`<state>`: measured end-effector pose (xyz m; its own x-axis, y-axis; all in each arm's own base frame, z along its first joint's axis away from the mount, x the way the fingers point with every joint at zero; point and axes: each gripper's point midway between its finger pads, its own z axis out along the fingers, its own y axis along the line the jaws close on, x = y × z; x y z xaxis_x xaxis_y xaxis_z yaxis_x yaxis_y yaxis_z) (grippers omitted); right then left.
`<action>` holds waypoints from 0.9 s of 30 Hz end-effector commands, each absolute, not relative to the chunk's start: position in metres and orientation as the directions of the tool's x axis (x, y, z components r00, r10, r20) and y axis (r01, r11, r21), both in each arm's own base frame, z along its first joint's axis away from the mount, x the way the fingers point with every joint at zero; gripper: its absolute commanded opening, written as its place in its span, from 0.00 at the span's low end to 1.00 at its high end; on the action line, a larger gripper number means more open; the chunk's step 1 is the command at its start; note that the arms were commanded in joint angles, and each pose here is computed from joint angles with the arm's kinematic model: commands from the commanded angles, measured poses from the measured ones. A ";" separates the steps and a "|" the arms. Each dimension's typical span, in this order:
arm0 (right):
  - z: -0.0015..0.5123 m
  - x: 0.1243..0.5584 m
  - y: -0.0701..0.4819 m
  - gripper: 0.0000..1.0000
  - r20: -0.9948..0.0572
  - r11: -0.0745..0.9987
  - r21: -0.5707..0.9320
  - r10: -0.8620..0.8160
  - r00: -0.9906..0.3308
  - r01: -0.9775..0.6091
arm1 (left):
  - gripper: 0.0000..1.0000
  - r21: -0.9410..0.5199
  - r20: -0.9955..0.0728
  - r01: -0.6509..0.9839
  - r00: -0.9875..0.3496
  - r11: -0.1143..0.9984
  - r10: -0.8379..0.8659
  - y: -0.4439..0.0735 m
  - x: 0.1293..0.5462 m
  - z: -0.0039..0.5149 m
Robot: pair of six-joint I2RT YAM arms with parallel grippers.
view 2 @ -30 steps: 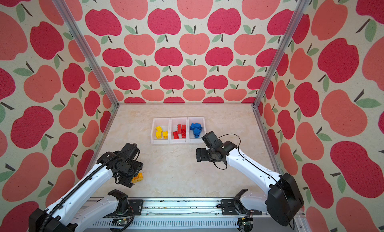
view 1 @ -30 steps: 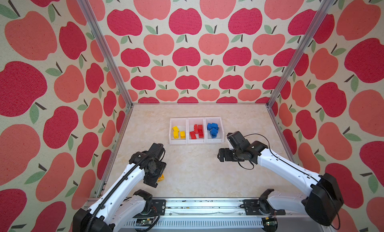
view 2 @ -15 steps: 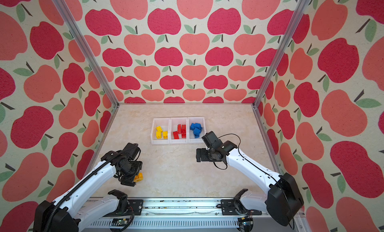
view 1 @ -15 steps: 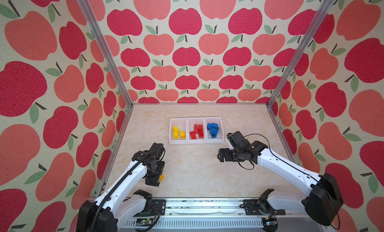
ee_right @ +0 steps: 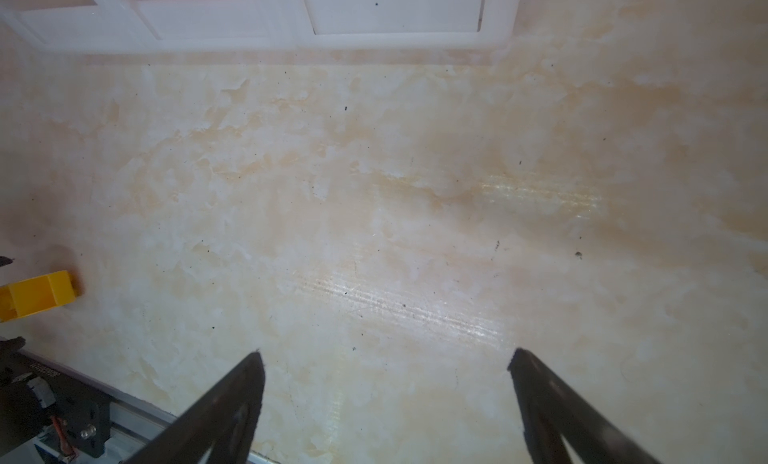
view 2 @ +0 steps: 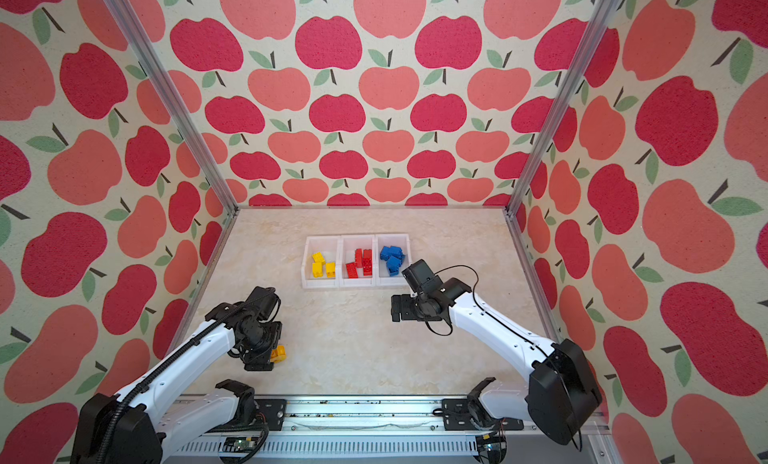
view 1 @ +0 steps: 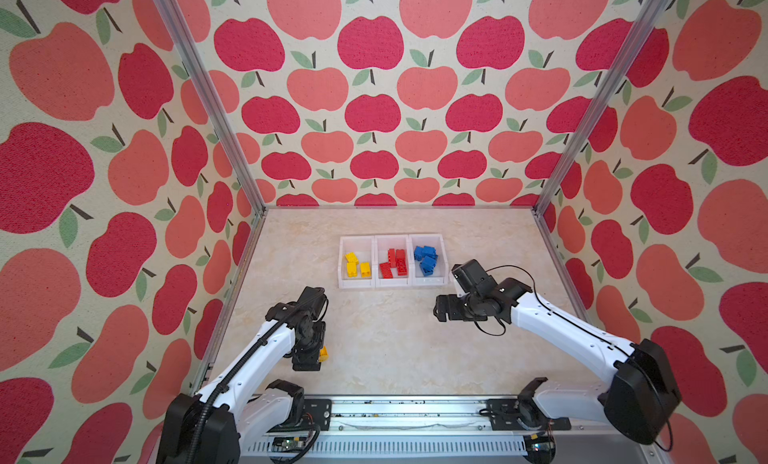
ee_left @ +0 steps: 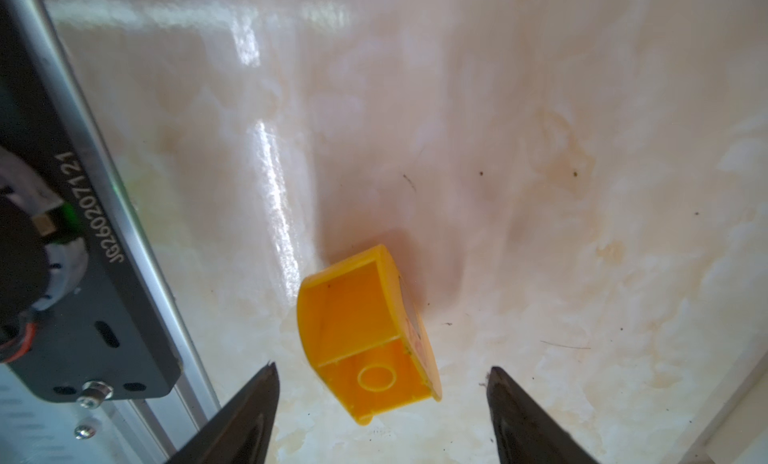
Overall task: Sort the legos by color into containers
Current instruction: 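Lower the left gripper onto the yellow brick and close on it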
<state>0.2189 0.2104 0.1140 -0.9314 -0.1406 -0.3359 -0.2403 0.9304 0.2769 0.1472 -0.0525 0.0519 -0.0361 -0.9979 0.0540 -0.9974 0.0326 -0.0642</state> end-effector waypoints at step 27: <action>0.117 0.215 0.207 0.95 -0.322 0.931 0.280 -0.139 -0.937 -0.234 | 0.38 -0.012 0.026 -0.986 0.167 -0.167 -0.986 -0.044 0.146 0.026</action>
<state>0.2181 0.2112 0.1141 -0.9324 -0.1413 -0.3328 -0.2414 0.9285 0.2820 0.1552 -0.0492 0.0212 0.0302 -0.9985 0.0446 -0.9983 -0.0324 -0.0475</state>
